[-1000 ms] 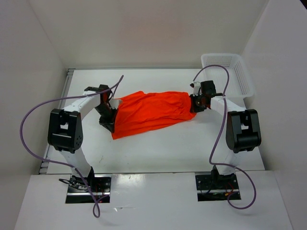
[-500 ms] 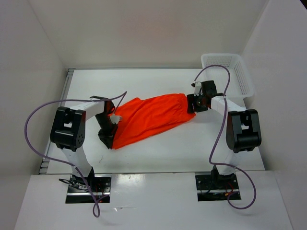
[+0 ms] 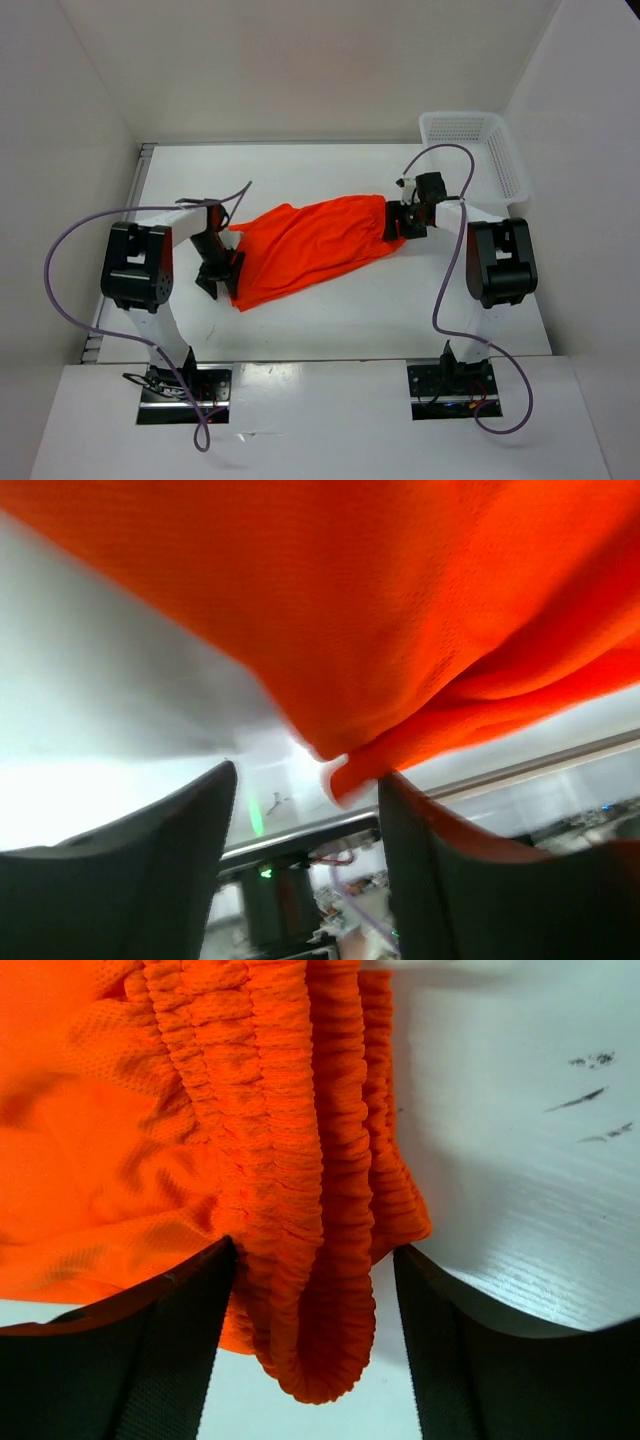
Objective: Fold and stack the shorts
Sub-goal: Fold the shorts
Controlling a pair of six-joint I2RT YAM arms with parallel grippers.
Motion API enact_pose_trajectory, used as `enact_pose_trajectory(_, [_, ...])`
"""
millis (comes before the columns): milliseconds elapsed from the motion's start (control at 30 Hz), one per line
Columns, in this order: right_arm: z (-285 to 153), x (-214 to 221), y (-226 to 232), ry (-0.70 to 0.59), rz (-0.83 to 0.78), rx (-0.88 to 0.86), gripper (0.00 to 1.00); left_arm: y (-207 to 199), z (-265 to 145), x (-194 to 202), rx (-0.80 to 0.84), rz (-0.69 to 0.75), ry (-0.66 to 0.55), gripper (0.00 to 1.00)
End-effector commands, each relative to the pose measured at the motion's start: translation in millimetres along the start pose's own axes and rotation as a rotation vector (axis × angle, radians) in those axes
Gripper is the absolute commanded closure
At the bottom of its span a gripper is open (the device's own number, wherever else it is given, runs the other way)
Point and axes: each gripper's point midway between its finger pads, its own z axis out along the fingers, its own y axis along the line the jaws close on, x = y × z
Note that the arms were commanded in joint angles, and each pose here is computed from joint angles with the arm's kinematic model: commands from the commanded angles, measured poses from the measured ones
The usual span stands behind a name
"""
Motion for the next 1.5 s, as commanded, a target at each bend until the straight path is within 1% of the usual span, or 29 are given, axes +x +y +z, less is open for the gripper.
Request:
enact_pose_trajectory(0, [5.4, -15.7, 9.4, -0.036, 0.015, -0.038, 0.32, 5.4, -30.2, -29.5, 0.044, -0.020, -0.202, 0.29])
enact_pose_trajectory(33, [8.8, -12.4, 8.3, -0.024, 0.019, -0.038, 0.32, 3.9, -39.7, -36.9, 0.102, -0.038, -0.253, 0.21])
enact_pose_trajectory(100, [13.2, -4.2, 5.7, -0.003, 0.056, -0.024, 0.38, 3.2, -50.2, -48.7, 0.149, -0.043, -0.318, 0.04])
enact_pose_trajectory(133, [16.5, -1.2, 8.4, 0.009, 0.052, -0.028, 0.45, -0.3, -57.7, -54.4, 0.183, -0.042, -0.344, 0.00])
enact_pose_trajectory(200, [19.7, -0.4, 7.9, 0.010, 0.064, -0.028, 0.55, 3.5, -62.0, -64.1, 0.211, -0.056, -0.367, 0.00])
enact_pose_trajectory(233, [19.7, -0.4, 8.5, 0.011, 0.080, -0.028, 0.67, 2.9, -63.7, -70.1, 0.219, -0.049, -0.382, 0.00])
enact_pose_trajectory(300, [20.1, -2.6, 8.4, 0.002, 0.077, -0.028, 0.79, 12.9, -69.0, -86.2, 0.219, -0.053, -0.442, 0.00])
enact_pose_trajectory(367, [20.1, -2.6, 8.0, 0.002, 0.068, -0.028, 0.86, 27.6, -67.0, -106.0, 0.178, -0.055, -0.483, 0.00])
enact_pose_trajectory(400, [20.1, -2.6, 8.0, 0.002, 0.068, -0.028, 0.92, 31.8, -65.7, -112.5, 0.165, -0.055, -0.489, 0.00])
enact_pose_trajectory(500, [17.0, -9.3, 7.2, -0.016, 0.053, -0.020, 1.00, 62.2, -53.8, -139.9, 0.027, -0.071, -0.497, 0.00])
enact_pose_trajectory(533, [14.4, -14.5, 6.0, -0.035, 0.046, -0.008, 1.00, 80.1, -54.4, -148.6, -0.086, -0.080, -0.516, 0.00])
enact_pose_trajectory(667, [2.6, -32.8, 7.2, -0.087, 0.021, 0.004, 1.00, 77.8, -55.1, -167.2, -0.135, -0.048, -0.545, 0.00])
enact_pose_trajectory(700, [-3.5, -42.4, 7.3, -0.114, 0.004, 0.012, 1.00, 80.9, -50.8, -169.5, -0.142, -0.052, -0.534, 0.04])
enact_pose_trajectory(800, [-17.4, -54.6, 5.7, -0.153, -0.025, 0.043, 1.00, 73.5, -41.9, -178.2, -0.127, -0.030, -0.518, 0.66])
enact_pose_trajectory(833, [-22.5, -61.6, 2.5, -0.174, -0.029, 0.070, 1.00, 70.5, -47.2, -183.1, -0.115, -0.023, -0.535, 0.78])
enact_pose_trajectory(867, [-26.6, -62.4, 1.7, -0.177, -0.039, 0.080, 1.00, 65.6, -47.6, -188.8, -0.083, -0.012, -0.542, 0.81])
enact_pose_trajectory(933, [-40.6, -71.8, -2.0, -0.216, -0.056, 0.106, 1.00, 53.4, -42.4, -195.6, -0.063, 0.018, -0.535, 0.81])
enact_pose_trajectory(967, [-43.6, -68.2, -6.3, -0.208, -0.068, 0.133, 1.00, 52.9, -39.6, -198.7, -0.053, 0.019, -0.531, 0.85])
enact_pose_trajectory(1000, [-52.6, -74.0, -6.3, -0.233, -0.083, 0.148, 1.00, 45.9, -45.5, -207.5, -0.042, 0.039, -0.552, 0.92])
enact_pose_trajectory(1033, [-55.7, -73.0, -9.1, -0.236, -0.093, 0.167, 1.00, 41.8, -46.6, -213.2, -0.042, 0.051, -0.558, 0.94])
enact_pose_trajectory(1067, [-65.2, -78.4, -13.0, -0.258, -0.115, 0.204, 1.00, 43.3, -43.9, -219.6, -0.042, 0.051, -0.557, 0.94])
enact_pose_trajectory(1100, [-71.4, -82.4, -15.4, -0.265, -0.145, 0.225, 1.00, 37.6, -58.3, -235.7, -0.047, 0.073, -0.601, 0.94])
enact_pose_trajectory(1200, [-93.9, -103.2, -32.6, -0.320, -0.183, 0.298, 1.00, 26.4, -62.1, -260.7, -0.038, 0.105, -0.617, 0.94])
enact_pose_trajectory(1233, [-97.6, -108.3, -34.1, -0.328, -0.205, 0.312, 1.00, 19.4, -69.7, -277.2, -0.039, 0.125, -0.637, 0.94])
enact_pose_trajectory(1267, [-106.1, -111.6, -39.5, -0.331, -0.235, 0.338, 1.00, 13.2, -71.6, -283.7, -0.029, 0.138, -0.641, 0.92])
enact_pose_trajectory(1300, [-115.3, -122.8, -40.1, -0.340, -0.314, 0.354, 1.00, 0.6, -71.0, -289.5, -0.013, 0.164, -0.641, 0.91])
enact_pose_trajectory(1333, [-120.2, -129.0, -35.4, -0.346, -0.339, 0.338, 1.00, -3.8, -63.3, -294.5, -0.010, 0.173, -0.626, 0.89])
enact_pose_trajectory(1400, [-123.0, -147.7, -22.9, -0.361, -0.386, 0.308, 1.00, -21.1, -67.8, -303.4, -0.008, 0.208, -0.639, 0.88])
enact_pose_trajectory(1467, [-121.8, -159.7, -6.5, -0.364, -0.487, 0.308, 1.00, -27.9, -62.1, -307.4, 0.003, 0.223, -0.634, 0.87])
